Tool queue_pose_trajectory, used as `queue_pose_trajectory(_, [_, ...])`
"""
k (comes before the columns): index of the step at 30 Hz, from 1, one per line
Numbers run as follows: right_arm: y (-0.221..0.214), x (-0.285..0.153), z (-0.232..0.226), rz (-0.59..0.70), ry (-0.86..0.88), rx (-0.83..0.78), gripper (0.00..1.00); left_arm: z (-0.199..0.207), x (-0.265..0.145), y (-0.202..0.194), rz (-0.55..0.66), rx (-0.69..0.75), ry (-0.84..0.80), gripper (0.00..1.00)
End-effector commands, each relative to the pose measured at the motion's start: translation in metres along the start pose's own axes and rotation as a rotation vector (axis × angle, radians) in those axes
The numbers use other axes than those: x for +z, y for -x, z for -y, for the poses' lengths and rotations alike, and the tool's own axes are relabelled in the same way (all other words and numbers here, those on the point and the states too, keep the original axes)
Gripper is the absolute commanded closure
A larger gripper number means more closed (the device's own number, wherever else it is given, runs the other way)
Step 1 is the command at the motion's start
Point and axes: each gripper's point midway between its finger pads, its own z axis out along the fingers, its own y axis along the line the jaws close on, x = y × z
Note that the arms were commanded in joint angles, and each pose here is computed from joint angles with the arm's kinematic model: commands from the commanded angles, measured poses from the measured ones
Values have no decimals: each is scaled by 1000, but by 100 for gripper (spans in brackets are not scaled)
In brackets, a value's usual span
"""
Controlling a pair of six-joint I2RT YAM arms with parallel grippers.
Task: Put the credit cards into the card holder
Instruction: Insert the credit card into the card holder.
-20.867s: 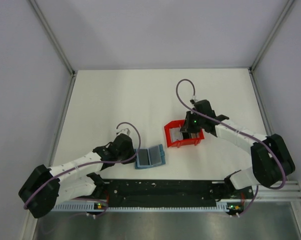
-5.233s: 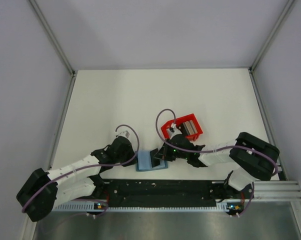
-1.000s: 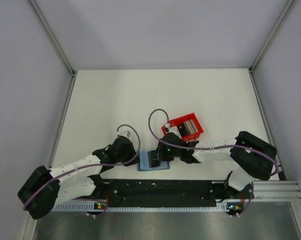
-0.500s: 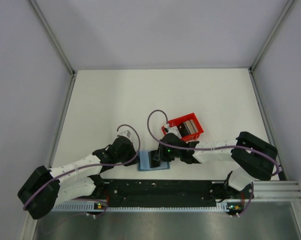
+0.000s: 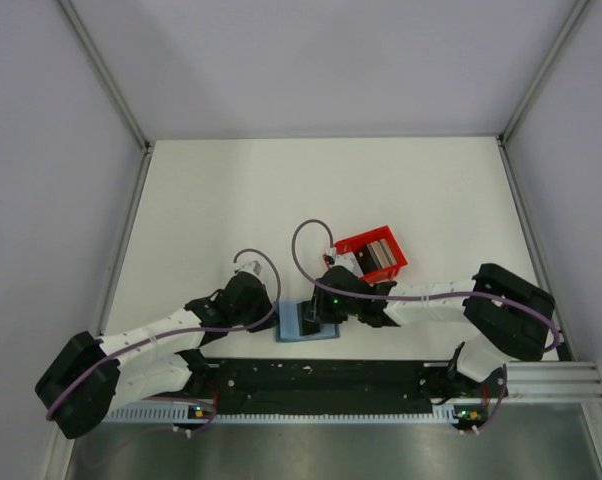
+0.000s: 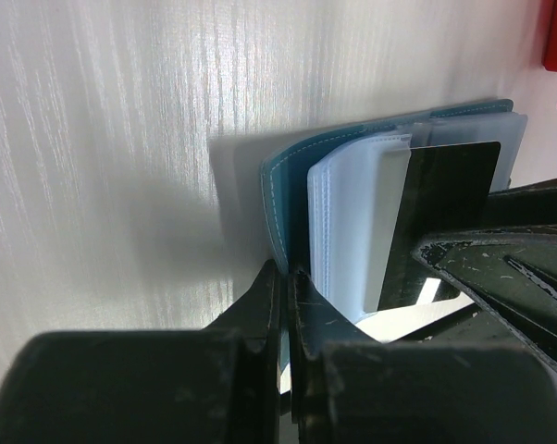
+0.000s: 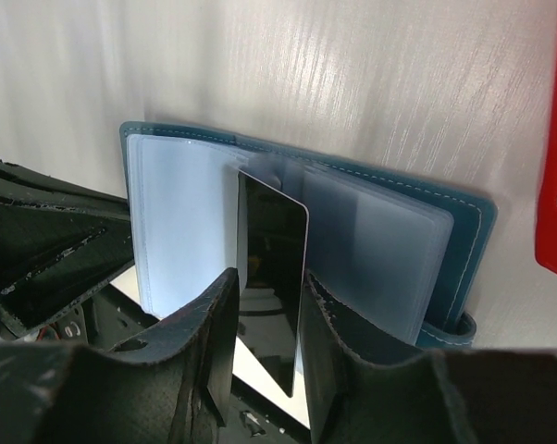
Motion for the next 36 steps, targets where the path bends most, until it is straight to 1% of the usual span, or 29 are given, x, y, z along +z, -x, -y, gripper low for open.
queue_pose_trajectory(1, [-17, -6, 41, -47, -166, -52, 67, -36, 3, -16, -35, 15, 122, 100])
queue_pose_trajectory(6, [-20, -4, 36, -64, -166, -74, 65, -36, 3, -16, -35, 14, 119, 100])
queue_pose_trajectory(17, [-36, 14, 2, -148, -82, -94, 65, -35, 3, -16, -35, 11, 117, 100])
queue_pose_trajectory(22, [-27, 6, 14, -103, -146, -101, 64, -36, 3, -16, -34, 8, 120, 100])
queue_pose_trajectory(26, [-18, -5, 30, -64, -230, -114, 63, -36, 3, -16, -34, 11, 118, 100])
queue_pose_trajectory(36, [-14, -15, 39, -49, -279, -124, 62, -36, 3, -16, -36, 12, 119, 100])
